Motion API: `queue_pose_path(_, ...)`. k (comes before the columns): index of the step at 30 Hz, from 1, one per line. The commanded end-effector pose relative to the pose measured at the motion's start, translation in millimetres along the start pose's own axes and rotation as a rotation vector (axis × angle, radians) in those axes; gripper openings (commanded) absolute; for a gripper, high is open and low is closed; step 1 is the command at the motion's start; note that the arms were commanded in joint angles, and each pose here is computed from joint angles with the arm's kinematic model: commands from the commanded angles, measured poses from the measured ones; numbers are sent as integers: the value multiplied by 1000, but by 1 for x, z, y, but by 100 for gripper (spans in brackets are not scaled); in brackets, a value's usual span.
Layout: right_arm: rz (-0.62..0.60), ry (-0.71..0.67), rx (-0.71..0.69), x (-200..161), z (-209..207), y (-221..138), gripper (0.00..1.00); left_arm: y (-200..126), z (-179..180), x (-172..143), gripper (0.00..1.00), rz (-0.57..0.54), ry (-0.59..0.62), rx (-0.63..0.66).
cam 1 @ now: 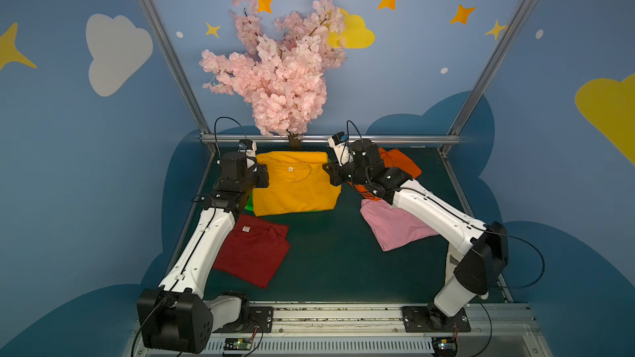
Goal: Put the folded t-shirts into the basket
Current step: Place the T-shirt in the bin.
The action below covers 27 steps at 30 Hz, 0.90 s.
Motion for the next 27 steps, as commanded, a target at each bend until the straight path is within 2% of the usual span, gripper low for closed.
queue_pose_path(1, -55, -27, -4, 21, 2, 10, 0, 7, 4, 22, 2, -49, 7, -16)
queue_pose_path(10, -29, -49, -48, 17, -13, 63, 0, 51, 27, 7, 3, 33, 9, 31)
queue_pose_path(14, -9, -45, -65, 10, -26, 86, 0, 71, 33, -4, 6, 76, 13, 40)
queue_pose_path(27, 104, -38, -149, -36, -62, 151, 0, 131, 43, -63, 14, 271, 25, 42)
Point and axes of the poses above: each gripper's point midway between its finger pads, its own y axis out along the fingers, its own z axis along the line the jaws close on, x = y × z, the point moved 2 cm from there along -y, back along the fingers, and after that the axes turned 5 degrees about y, right-handed, at the moved point
